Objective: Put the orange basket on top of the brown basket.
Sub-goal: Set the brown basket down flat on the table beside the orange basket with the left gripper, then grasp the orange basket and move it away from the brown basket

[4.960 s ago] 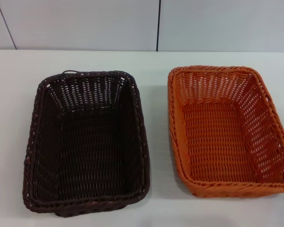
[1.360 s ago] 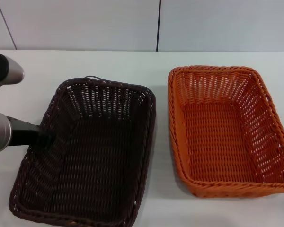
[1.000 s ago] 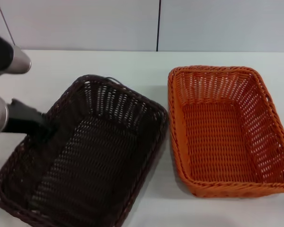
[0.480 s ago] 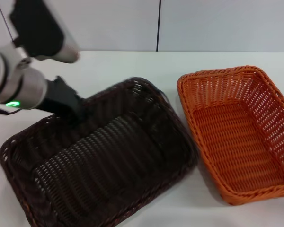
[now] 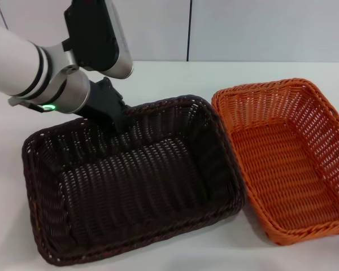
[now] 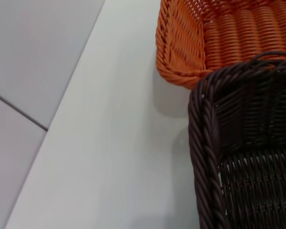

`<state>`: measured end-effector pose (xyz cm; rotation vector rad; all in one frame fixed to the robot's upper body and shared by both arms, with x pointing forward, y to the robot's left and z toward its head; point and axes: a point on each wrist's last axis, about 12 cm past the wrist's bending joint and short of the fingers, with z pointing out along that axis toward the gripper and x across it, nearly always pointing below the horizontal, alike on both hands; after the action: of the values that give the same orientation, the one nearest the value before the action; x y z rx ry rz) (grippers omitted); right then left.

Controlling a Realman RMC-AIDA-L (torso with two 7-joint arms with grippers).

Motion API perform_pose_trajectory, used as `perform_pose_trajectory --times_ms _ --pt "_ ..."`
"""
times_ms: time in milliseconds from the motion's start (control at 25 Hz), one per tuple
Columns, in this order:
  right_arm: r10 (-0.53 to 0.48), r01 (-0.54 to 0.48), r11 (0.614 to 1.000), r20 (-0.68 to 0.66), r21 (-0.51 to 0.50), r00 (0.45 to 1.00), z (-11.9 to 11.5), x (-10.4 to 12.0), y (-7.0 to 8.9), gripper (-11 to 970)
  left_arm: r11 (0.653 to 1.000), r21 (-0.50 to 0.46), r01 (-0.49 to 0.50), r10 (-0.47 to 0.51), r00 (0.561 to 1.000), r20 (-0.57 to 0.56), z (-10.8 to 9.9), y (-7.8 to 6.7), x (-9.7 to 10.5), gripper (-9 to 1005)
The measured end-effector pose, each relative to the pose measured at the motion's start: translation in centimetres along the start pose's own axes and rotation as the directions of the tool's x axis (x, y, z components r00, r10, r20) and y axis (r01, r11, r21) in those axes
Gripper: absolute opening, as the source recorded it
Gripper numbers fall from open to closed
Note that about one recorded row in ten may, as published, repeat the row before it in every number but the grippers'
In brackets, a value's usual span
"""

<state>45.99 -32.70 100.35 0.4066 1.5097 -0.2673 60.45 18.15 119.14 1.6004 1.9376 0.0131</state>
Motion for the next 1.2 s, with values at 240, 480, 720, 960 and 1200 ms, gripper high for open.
perform_pose_trajectory --times_ms 240,480,720,960,1200 --pt "0.007 -0.007 1.0 0.006 -0.017 1.0 0.2 -0.2 0.6 736 0.999 -0.017 -0.046 0.047 0.998 0.045 0.4 0.4 -0.6 231" --pt "0.009 -0.008 0.999 0.013 -0.032 1.0 0.5 -0.3 1.0 736 0.997 -0.039 -0.065 0.068 0.994 0.09 1.0 0.9 -1.3 269" --pt "0.008 -0.007 0.999 0.011 -0.039 1.0 0.6 -0.3 1.1 736 0.997 -0.063 -0.041 0.047 0.994 0.097 2.1 1.5 -1.2 306" --pt "0.007 -0.007 0.999 0.009 -0.048 1.0 0.7 -0.4 1.3 736 0.996 -0.057 -0.068 0.073 0.993 0.096 2.4 1.2 -1.3 344" --pt "0.006 -0.005 0.999 0.008 -0.053 1.0 0.7 -0.4 1.4 736 0.979 -0.193 -0.061 0.092 0.983 0.157 1.2 2.0 -2.1 454"
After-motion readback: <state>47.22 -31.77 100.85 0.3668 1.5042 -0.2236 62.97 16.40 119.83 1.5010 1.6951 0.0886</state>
